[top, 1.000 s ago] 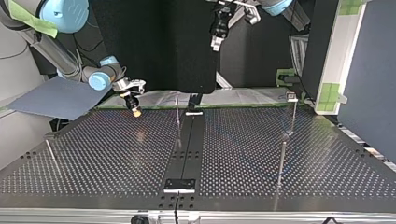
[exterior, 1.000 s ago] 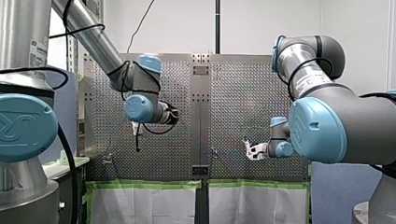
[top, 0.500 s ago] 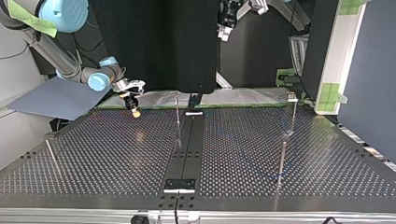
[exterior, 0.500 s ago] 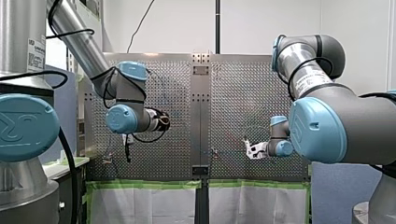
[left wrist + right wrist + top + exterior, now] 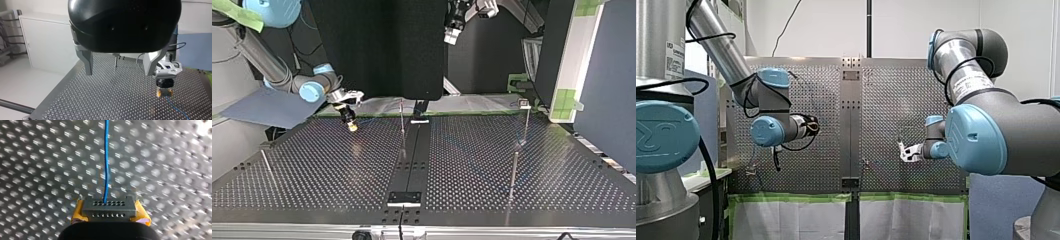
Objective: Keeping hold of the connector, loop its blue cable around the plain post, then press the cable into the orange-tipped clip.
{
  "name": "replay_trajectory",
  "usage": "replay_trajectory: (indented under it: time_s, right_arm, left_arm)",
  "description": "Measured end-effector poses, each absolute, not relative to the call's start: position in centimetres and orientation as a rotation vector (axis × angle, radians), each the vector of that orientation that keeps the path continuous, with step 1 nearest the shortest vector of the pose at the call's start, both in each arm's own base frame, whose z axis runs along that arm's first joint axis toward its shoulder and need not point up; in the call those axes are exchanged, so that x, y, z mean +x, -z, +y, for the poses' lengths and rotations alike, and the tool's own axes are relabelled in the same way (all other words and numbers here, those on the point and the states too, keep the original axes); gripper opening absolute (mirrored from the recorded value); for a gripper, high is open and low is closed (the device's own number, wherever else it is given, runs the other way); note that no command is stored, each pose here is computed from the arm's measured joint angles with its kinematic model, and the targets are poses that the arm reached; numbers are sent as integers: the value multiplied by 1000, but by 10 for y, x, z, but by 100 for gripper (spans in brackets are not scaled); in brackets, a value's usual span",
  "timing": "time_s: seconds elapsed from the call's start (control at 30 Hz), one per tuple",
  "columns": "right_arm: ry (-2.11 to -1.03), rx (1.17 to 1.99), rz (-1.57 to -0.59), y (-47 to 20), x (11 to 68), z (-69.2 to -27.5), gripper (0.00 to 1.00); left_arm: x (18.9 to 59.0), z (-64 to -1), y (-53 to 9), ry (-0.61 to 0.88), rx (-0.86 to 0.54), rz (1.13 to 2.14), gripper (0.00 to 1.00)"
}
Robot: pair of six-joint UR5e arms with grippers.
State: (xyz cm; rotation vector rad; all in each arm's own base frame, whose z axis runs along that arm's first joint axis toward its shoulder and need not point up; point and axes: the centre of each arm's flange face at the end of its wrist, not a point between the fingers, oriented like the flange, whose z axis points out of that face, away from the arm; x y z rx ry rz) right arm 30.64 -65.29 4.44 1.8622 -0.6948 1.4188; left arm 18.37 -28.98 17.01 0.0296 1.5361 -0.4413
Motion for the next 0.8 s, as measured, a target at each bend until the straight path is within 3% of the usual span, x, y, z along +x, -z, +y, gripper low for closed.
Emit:
replay_trajectory:
  time_s: [0.5, 0.8]
  right_arm:
    - [-1469, 1724, -837, -155, 300, -659, 0]
    - [-1432, 1654, -917, -215, 290, -653, 0]
  left_arm:
    - [183, -290, -170, 445, 37, 1535, 100]
    - [182, -289, -168, 430, 49, 1554, 100]
